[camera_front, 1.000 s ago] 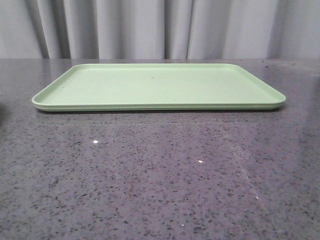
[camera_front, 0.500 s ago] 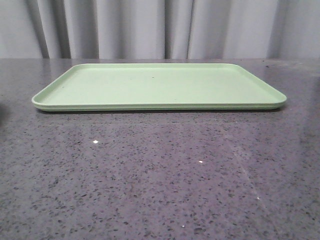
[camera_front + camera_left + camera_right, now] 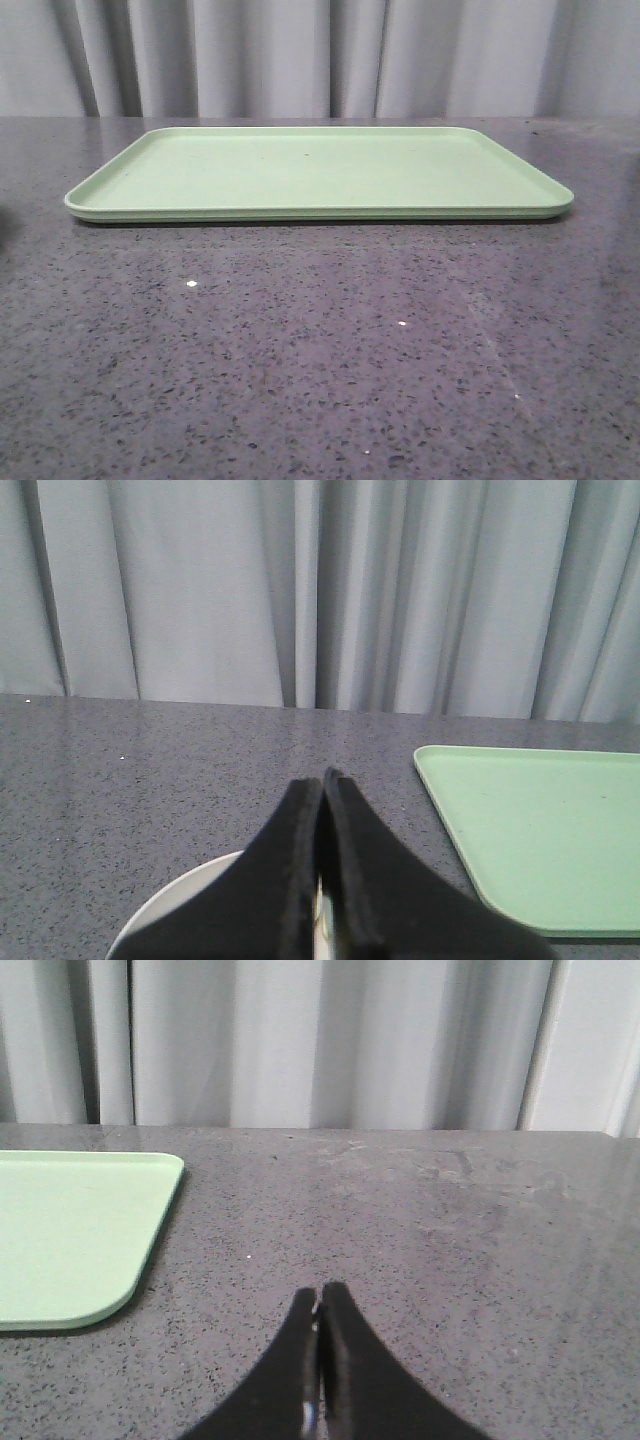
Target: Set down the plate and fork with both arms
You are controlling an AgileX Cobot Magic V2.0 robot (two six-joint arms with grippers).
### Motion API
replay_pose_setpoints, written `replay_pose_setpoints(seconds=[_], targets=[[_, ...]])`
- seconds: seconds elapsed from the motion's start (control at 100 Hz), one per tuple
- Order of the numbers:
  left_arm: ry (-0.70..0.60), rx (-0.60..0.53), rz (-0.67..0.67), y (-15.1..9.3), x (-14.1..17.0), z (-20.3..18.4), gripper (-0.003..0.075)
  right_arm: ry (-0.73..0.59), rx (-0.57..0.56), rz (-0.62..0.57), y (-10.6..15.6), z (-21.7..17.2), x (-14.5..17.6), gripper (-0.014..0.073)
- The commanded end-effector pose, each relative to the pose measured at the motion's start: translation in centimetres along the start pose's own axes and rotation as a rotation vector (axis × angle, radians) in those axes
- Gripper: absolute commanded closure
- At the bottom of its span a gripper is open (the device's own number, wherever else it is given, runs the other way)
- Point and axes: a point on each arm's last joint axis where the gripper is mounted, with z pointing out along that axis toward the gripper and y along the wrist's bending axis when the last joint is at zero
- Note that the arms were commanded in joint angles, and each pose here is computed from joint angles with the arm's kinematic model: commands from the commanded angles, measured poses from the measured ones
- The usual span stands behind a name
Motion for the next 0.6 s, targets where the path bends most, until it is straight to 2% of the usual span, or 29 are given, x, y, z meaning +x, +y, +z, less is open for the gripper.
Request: replay_pose_setpoints(seconds=[0.0,0.23,0.48,0.55,0.59], targets=[[-0.026,0.010,-0.010,-0.5,-3.4,0.4,0.0741,-0.014,0.007,-0.014,0.0,0.2,-3.8,0.0662],[0.102,0.009,-0.008,-1.0,-6.7,2.7,0.0741,0.177,0.043,0.012,0.0,1.8,-8.0,0.0662],[0.241,-0.011,0.027,-0.9,-7.0,4.9,0.0738,0.315,0.038,0.057,0.2,4.1,-8.2,0.0659],[0.258,-0.013,0.027,-0.9,-7.0,5.2,0.0701,0.335,0.030,0.082,0.4,4.4,-8.0,0.0644],[0.263,-0.013,0.026,-0.9,-7.0,5.3,0.0650,0.339,0.028,0.087,0.4,4.4,-8.0,0.0620]])
